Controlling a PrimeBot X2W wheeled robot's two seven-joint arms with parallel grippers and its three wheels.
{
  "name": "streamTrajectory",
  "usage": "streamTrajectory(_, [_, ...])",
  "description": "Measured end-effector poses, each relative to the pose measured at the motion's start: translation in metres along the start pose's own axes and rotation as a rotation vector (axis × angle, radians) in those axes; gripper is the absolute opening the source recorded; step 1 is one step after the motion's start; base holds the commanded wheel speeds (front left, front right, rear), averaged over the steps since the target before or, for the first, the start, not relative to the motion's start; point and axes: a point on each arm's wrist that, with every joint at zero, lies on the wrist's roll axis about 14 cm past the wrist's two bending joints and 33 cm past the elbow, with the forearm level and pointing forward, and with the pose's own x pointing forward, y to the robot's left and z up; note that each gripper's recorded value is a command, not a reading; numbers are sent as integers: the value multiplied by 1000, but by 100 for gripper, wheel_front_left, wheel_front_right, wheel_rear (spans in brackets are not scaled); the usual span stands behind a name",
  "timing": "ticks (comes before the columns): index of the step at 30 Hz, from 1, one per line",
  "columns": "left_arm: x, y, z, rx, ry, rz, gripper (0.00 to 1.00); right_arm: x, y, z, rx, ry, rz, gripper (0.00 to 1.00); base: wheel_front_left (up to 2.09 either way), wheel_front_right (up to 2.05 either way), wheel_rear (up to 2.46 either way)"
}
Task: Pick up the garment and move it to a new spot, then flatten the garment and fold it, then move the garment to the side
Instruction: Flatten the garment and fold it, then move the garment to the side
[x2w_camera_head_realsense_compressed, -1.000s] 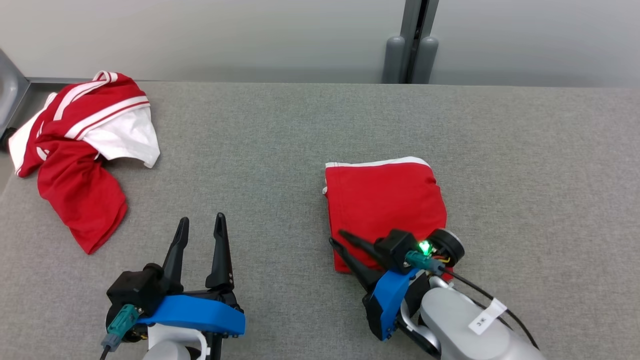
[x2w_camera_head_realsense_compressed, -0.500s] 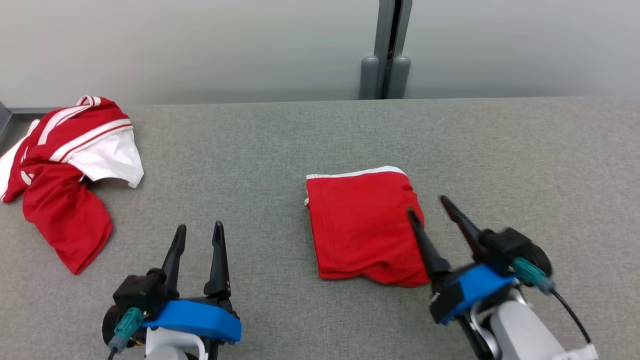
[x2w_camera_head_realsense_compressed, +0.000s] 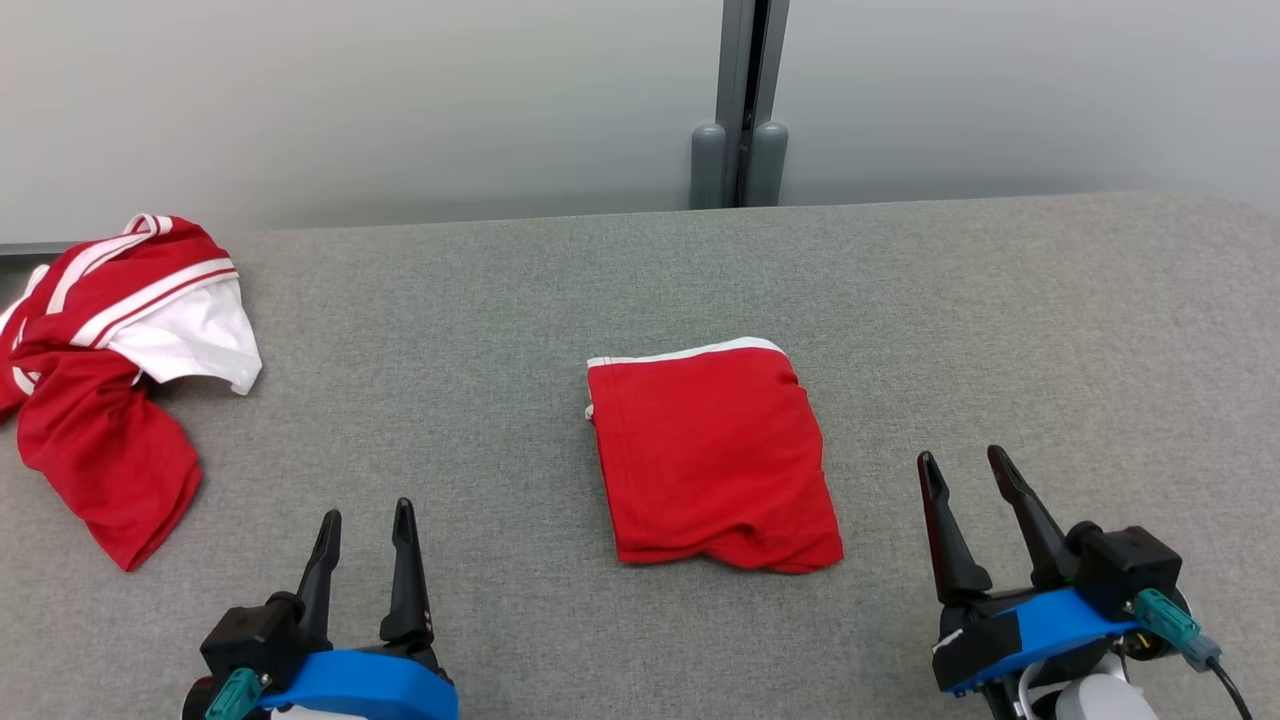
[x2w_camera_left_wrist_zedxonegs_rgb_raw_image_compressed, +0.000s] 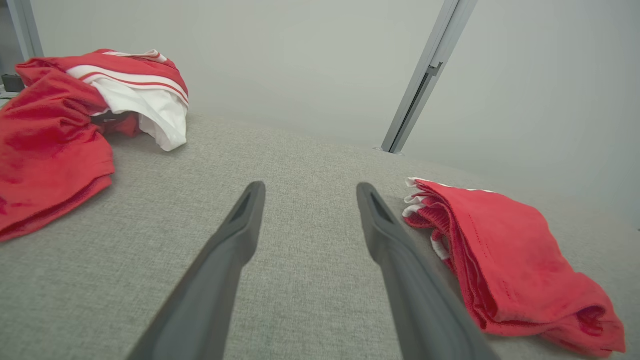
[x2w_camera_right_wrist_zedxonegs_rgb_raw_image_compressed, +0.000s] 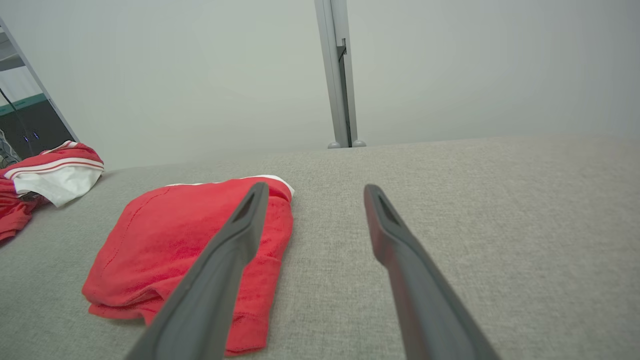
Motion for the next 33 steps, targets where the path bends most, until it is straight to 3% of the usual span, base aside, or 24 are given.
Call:
streamTrajectory(27, [-1,6,-9,21,21,10,100,-2,-2,-21,-18,68,-2,100,0,0,0])
streamTrajectory(33, [2,7,-6,35,11,8,100,29,8,-16,-97,106,46,100,0,0,0])
